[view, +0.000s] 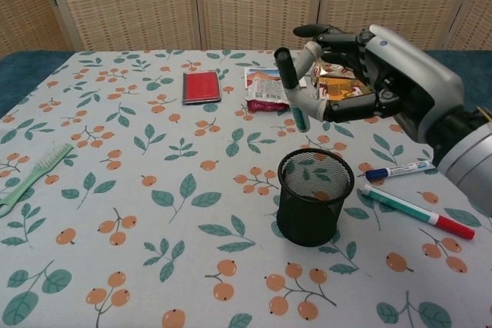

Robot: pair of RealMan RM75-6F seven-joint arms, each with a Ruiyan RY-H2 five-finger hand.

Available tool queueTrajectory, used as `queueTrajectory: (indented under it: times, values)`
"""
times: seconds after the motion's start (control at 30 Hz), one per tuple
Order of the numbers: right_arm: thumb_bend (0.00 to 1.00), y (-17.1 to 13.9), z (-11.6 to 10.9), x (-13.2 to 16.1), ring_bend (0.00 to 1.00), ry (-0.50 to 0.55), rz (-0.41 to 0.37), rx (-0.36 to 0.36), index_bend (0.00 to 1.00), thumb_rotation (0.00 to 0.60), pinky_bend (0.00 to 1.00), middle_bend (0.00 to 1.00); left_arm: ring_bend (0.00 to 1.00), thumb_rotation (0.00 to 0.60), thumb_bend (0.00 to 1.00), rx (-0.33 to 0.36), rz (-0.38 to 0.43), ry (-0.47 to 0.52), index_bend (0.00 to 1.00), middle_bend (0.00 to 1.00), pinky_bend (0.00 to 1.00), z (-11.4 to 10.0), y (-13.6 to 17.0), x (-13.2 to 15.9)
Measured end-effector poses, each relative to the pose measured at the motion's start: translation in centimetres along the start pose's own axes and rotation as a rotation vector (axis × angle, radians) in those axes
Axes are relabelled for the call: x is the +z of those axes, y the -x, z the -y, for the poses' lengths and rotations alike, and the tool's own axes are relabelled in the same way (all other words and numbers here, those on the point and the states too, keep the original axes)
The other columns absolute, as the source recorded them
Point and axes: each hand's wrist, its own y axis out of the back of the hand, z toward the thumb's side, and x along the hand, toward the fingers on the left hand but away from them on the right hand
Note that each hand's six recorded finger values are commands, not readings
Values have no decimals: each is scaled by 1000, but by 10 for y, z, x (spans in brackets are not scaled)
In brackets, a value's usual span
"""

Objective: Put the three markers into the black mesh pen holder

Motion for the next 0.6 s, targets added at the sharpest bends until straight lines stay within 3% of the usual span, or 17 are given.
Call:
queueTrajectory:
  times: [0.6]
  values:
    - [317, -29, 13, -18, 0, 1, 19, 26, 595, 600, 0, 76, 44, 600, 402, 7, 0, 1, 54, 163, 263, -2, 2, 0]
